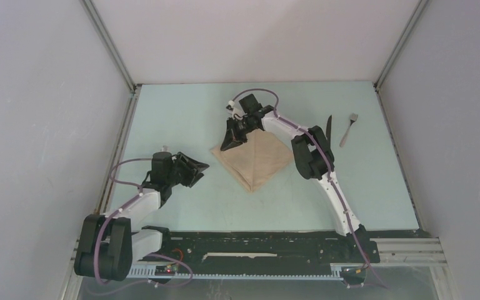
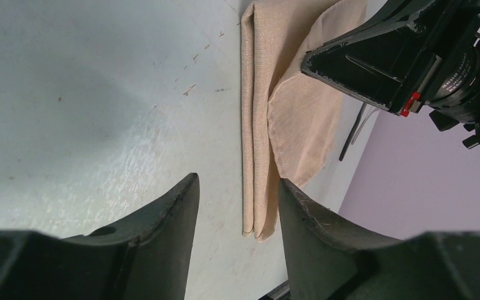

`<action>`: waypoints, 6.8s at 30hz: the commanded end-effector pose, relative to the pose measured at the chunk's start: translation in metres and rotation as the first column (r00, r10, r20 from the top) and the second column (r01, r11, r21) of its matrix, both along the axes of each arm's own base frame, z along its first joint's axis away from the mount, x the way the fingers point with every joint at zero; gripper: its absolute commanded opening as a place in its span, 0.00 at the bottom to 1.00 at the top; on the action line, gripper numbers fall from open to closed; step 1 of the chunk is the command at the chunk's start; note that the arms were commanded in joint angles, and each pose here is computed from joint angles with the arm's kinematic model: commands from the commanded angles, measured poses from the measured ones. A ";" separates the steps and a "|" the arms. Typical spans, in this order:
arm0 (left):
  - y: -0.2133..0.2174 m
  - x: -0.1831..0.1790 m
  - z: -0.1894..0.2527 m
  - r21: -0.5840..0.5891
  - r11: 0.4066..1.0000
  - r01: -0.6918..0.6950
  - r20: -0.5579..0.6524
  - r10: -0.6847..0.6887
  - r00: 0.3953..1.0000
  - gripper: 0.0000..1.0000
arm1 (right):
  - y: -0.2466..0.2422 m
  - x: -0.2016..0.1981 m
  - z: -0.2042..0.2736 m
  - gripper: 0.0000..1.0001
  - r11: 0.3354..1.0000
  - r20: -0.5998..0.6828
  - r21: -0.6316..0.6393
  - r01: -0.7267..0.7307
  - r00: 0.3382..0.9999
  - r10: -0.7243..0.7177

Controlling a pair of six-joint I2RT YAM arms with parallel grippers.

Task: Fold the napkin into a case and place the utensils inside
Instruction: Fold the top corner of the square-folded napkin at the center of the board, then smooth out the upper triangle-folded napkin at the center of the board.

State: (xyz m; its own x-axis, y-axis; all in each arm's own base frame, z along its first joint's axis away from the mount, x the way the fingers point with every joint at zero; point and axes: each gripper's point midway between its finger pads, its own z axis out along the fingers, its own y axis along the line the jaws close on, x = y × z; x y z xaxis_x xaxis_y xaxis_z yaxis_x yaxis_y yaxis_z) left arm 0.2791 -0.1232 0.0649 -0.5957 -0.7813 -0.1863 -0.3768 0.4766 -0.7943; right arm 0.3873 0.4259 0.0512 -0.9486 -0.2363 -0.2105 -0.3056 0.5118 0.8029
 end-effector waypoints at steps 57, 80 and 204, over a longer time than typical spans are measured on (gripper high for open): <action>-0.044 0.064 0.057 0.016 0.981 0.195 0.148 -0.195 0.970 0.51 | -0.051 0.052 0.132 0.65 0.958 0.088 0.270 0.097 0.988 -0.125; -0.047 0.132 -0.025 0.129 0.987 0.094 -0.030 -0.091 0.995 0.31 | -0.085 0.137 0.045 0.54 0.928 0.029 0.289 0.236 0.967 -0.254; -0.008 0.115 -0.071 0.124 0.992 0.035 -0.172 -0.013 0.985 0.22 | -0.081 0.075 0.024 0.76 0.894 -0.112 0.276 0.352 0.936 -0.334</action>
State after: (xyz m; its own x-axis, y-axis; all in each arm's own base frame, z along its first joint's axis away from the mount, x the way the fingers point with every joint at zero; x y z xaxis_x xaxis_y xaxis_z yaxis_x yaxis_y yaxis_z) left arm 0.3994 -0.1552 0.0194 -0.6665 -0.7307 -0.1478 -0.4185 0.5308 -0.7370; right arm 0.4639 0.3350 0.0908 -0.9566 0.1882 -0.2225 -0.1463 0.3503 0.9251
